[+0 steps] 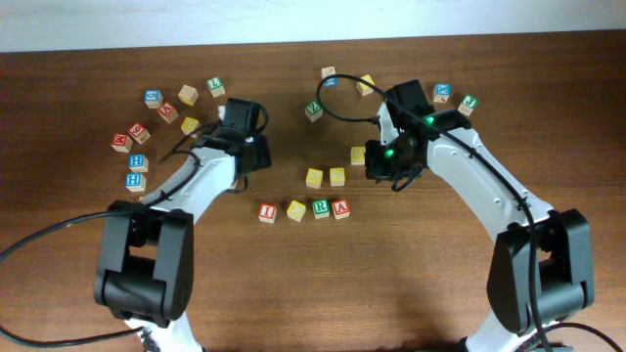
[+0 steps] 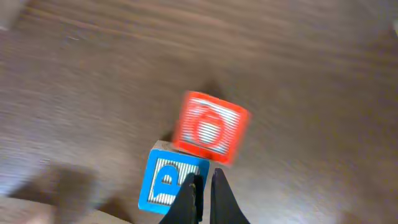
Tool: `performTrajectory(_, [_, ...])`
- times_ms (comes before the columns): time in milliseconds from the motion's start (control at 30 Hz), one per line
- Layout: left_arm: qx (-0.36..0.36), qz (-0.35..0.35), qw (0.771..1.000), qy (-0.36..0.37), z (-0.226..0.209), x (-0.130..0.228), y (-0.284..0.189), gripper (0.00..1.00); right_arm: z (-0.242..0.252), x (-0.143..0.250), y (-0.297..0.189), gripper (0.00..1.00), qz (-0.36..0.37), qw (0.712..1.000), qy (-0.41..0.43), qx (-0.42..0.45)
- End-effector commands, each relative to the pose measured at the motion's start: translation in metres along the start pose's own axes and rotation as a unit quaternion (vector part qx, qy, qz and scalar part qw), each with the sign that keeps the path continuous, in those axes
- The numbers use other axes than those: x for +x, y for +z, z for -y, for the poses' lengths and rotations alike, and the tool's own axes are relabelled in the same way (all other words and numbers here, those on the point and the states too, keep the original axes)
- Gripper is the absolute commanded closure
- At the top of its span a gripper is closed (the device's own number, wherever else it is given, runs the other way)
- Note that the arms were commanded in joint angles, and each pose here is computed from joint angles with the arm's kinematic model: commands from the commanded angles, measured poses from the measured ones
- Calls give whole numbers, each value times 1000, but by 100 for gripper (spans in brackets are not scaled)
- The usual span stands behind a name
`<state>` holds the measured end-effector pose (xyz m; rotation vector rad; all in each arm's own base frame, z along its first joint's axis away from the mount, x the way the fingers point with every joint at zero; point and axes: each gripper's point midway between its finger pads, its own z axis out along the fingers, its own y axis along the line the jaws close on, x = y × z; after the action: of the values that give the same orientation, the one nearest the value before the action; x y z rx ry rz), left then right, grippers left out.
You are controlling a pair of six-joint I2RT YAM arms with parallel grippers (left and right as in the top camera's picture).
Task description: Spell out ICRA
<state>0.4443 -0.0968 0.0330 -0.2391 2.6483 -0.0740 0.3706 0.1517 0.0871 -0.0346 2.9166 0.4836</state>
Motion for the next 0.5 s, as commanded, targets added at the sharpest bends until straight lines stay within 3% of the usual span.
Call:
performTrajectory(0, [-44,-5,999,-25,-39,-18,7,100,-1,5,6,96,-13,1000,4,-4])
performTrajectory(100, [57,-30,998,24,2,-35,-19,100,-1,5,6,96,-13,1000,4,-4])
performTrajectory(200, [225,-114,967,45,78,-7,-59,100,-1,5,6,96,-13,1000,4,-4])
performTrajectory(333, [208,-184,956,97,112,51,-62,100,2,4,6,96,-10,1000,3,5])
performTrajectory(467, [182,-246,950,67,127,90,-49,100,13,1,4,96,-6,1000,13,17])
